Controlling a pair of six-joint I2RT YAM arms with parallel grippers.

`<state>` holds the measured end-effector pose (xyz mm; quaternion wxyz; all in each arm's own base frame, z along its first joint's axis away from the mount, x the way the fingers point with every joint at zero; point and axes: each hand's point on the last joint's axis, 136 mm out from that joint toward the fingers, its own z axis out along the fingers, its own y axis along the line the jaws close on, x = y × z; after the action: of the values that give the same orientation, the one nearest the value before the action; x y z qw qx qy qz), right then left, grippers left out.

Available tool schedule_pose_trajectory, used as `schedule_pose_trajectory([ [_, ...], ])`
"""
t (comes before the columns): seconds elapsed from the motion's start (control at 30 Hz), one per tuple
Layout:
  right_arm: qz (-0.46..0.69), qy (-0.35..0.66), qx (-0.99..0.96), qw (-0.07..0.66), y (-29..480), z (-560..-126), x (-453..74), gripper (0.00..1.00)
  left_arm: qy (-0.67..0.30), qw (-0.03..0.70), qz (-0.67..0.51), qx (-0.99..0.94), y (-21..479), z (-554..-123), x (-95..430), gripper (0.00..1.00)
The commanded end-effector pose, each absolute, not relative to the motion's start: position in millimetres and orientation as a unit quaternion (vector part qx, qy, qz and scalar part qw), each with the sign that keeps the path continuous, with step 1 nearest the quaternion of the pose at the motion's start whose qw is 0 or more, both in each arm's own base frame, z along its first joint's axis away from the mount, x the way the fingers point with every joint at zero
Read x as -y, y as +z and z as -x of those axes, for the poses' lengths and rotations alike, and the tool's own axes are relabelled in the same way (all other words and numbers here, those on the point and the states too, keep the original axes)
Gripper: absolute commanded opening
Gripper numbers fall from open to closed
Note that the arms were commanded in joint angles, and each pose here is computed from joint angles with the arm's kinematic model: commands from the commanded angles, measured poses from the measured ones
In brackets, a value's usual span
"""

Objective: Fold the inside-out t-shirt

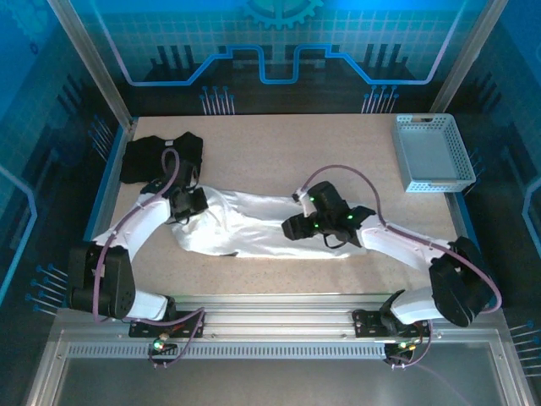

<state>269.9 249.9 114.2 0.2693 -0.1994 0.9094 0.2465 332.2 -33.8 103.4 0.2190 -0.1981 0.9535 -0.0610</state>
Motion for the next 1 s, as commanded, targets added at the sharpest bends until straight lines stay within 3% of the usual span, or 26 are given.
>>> schedule_pose_trajectory([
  [0.0,0.181,0.235,-0.918,0.264,112,-267,-225,0.62,0.090,0.186,0.177,-0.962,122,-317,-18,0.00],
  [0.17,0.151,0.213,-0.927,0.270,112,-269,-196,0.62,0.323,0.158,0.138,-0.923,177,-321,-94,0.00],
  [0.33,0.145,0.205,-0.928,0.275,111,-269,-183,0.63,0.351,0.155,0.120,-0.916,197,-340,-93,0.00],
  [0.63,0.137,0.200,-0.932,0.270,106,-268,-173,0.63,0.322,0.143,0.044,-0.935,184,-361,-11,0.00],
  [0.8,0.133,0.198,-0.934,0.267,106,-268,-169,0.63,0.261,0.141,0.003,-0.955,166,-364,71,0.00],
  [0.93,0.129,0.196,-0.934,0.270,109,-267,-164,0.63,0.160,0.137,-0.023,-0.977,131,-374,165,0.01],
  [0.97,0.129,0.197,-0.933,0.272,111,-267,-164,0.63,0.124,0.128,-0.027,-0.984,118,-379,191,0.14],
])
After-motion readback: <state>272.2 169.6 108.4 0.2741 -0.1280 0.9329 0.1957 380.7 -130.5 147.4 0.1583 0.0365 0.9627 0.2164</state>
